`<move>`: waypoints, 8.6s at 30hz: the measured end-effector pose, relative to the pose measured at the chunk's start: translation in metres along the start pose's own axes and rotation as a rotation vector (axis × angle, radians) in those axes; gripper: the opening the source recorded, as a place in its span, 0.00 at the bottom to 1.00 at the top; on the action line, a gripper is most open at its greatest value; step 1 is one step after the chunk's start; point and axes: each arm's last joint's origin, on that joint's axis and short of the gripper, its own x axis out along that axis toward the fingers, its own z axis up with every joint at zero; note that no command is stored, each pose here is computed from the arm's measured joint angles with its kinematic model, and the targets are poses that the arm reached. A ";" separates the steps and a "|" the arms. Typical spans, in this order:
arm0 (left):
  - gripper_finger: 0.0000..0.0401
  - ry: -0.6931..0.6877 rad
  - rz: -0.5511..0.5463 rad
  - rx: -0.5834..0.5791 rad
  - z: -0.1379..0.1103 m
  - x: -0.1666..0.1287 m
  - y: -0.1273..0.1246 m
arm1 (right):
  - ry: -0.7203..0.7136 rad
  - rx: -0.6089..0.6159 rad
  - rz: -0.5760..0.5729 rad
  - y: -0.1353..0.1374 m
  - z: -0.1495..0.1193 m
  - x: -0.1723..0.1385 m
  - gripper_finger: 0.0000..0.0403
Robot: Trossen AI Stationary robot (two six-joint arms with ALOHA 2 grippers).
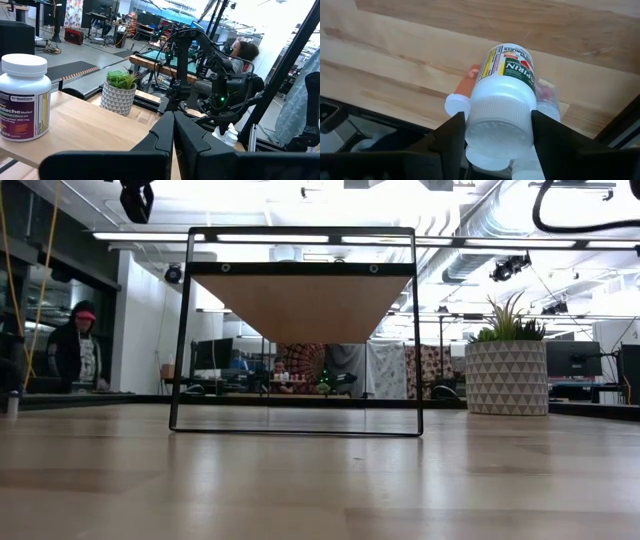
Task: Pick and place medicine bottles onto shelf by color
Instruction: Put the green medicine bottle on the shelf, then put the transparent medicine bottle on the shelf
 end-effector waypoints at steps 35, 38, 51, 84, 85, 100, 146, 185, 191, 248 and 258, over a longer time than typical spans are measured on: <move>0.00 -0.007 0.022 -0.026 0.000 0.000 0.001 | -0.561 -0.718 0.261 0.157 0.061 -0.237 0.44; 0.00 -0.007 0.022 -0.026 0.000 0.000 0.001 | -0.620 -0.761 0.194 0.178 0.090 -0.252 0.44; 0.00 -0.015 0.047 -0.026 0.000 0.000 0.001 | -0.531 -0.581 -0.058 0.206 0.238 -0.239 0.44; 0.00 -0.029 0.074 -0.032 0.001 0.000 0.002 | -0.497 -0.473 0.037 0.199 0.289 -0.234 0.45; 0.00 -0.029 0.074 -0.032 0.001 0.000 0.002 | -0.499 -0.475 0.038 0.199 0.289 -0.234 0.45; 0.00 -0.031 0.069 -0.092 0.001 0.000 0.002 | -0.495 -0.557 0.014 0.199 0.289 -0.234 0.58; 0.00 -0.032 0.080 -0.091 0.001 0.000 0.002 | -0.881 -0.802 0.255 0.101 0.180 -0.129 0.23; 0.00 -0.033 0.080 -0.110 0.001 0.000 0.002 | -1.270 -0.622 0.367 0.130 0.256 -0.128 0.00; 0.00 -0.033 0.080 -0.110 0.001 0.000 0.002 | -1.244 -0.551 0.416 0.135 0.266 -0.116 0.00; 0.74 0.214 -0.251 -0.076 0.027 0.015 -0.022 | -0.921 -0.902 0.550 0.066 0.098 -0.169 0.00; 0.77 0.719 -0.173 -0.139 0.019 0.011 -0.030 | -0.918 -0.897 0.552 0.066 0.098 -0.169 0.00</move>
